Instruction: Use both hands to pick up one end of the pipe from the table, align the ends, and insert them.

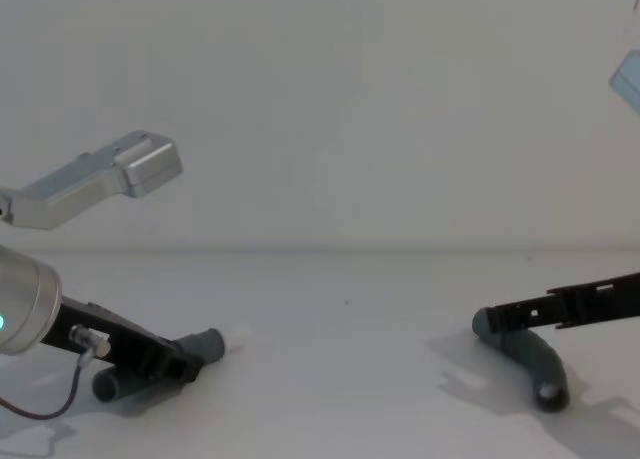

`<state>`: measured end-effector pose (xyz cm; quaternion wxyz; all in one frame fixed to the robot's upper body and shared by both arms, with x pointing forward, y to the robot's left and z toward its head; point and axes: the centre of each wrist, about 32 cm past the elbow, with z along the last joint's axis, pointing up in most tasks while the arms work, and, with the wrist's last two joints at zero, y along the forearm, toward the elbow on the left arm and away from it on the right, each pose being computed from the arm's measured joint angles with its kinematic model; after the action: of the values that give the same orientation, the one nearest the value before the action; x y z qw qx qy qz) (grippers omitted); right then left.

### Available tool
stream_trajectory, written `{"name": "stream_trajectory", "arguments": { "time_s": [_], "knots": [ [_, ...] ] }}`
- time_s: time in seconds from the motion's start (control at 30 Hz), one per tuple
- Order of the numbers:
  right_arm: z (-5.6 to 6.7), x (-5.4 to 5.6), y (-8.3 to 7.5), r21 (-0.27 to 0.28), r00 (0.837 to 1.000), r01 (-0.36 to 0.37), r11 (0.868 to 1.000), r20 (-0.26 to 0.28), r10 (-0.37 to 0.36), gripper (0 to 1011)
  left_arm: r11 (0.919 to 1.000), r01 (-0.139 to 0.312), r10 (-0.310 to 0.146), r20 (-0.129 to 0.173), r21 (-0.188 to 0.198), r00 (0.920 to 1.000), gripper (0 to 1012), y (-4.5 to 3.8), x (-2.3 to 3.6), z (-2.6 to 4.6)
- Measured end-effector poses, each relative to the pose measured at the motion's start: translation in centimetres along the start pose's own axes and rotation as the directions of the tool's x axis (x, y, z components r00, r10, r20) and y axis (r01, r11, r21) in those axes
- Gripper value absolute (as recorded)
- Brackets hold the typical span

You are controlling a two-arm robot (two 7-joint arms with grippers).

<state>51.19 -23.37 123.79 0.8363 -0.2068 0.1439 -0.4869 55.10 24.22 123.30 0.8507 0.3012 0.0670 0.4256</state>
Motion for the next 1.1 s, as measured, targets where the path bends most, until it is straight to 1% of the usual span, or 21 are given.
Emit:
{"name": "stream_trajectory", "arguments": {
  "time_s": [0.67,1.1],
  "knots": [
    [-0.6,0.0,2.0,-0.046,1.0,0.0,0.999,-0.014,0.0,1001,1.0,0.0,0.0,0.0,0.0,1.0,365,0.0,0.0,0.0],
    [-0.8,0.1,2.5,-0.062,1.0,0.003,0.998,-0.018,-0.004,1001,1.0,0.0,0.0,0.0,0.0,1.0,364,0.0,0.0,0.0]
  ]
}}
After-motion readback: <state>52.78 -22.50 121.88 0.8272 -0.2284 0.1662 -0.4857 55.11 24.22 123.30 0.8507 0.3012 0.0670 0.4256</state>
